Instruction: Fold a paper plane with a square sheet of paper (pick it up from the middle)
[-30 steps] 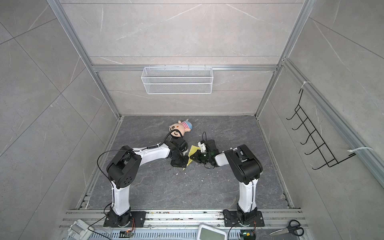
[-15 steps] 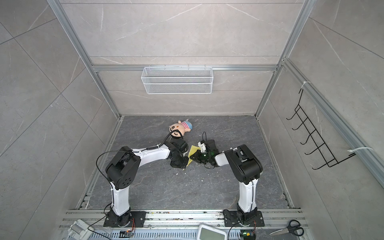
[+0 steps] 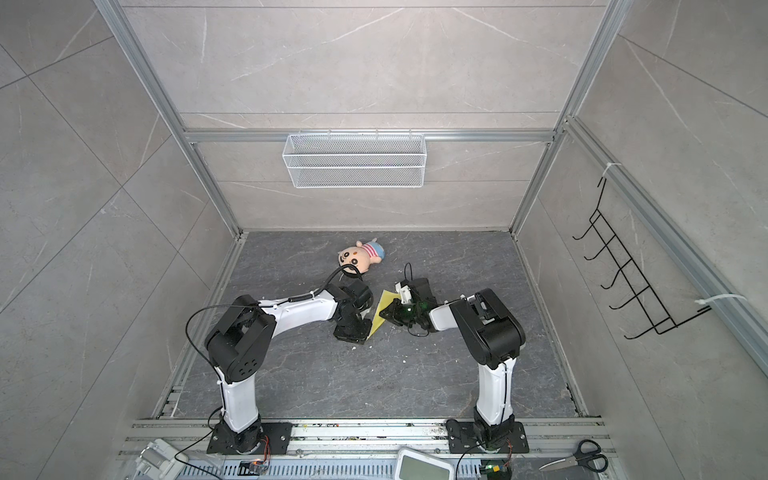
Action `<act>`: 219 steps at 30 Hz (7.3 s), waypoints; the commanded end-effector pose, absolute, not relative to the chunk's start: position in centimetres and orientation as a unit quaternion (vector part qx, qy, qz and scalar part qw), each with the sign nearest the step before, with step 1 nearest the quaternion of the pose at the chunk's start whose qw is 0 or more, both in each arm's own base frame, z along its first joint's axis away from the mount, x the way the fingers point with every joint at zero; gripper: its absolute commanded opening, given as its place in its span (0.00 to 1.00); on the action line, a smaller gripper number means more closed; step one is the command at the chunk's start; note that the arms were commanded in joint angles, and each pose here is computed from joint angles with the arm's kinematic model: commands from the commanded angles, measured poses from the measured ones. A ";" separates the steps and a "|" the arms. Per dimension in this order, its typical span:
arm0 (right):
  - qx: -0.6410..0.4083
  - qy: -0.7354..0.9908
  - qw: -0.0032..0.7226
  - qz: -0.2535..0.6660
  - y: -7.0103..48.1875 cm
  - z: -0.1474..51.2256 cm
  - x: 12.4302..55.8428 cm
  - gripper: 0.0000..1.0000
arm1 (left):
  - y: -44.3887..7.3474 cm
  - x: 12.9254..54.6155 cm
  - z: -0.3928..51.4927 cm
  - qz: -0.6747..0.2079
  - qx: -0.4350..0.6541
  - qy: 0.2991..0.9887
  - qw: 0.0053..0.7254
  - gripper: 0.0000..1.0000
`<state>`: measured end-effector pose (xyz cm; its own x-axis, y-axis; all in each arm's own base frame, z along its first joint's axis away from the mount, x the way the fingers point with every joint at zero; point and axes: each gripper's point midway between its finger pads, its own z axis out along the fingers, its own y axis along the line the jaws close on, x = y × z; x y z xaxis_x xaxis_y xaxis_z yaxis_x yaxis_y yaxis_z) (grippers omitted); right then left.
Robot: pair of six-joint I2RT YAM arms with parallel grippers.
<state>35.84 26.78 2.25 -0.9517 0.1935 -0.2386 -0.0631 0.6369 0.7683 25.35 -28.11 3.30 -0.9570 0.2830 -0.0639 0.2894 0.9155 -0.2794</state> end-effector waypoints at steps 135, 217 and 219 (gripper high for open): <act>0.097 0.895 0.400 0.173 20.2 12.3 35.1 0.62 | -21.2 31.8 4.7 -0.047 0.073 0.992 0.091 0.05; 0.093 0.811 0.572 -0.086 4.4 20.7 38.2 0.99 | 0.1 36.9 21.3 0.118 -0.195 0.833 0.504 1.00; 0.080 0.808 0.573 -0.107 3.2 19.2 37.7 0.99 | 3.0 35.6 20.2 0.144 -0.218 0.819 0.511 1.00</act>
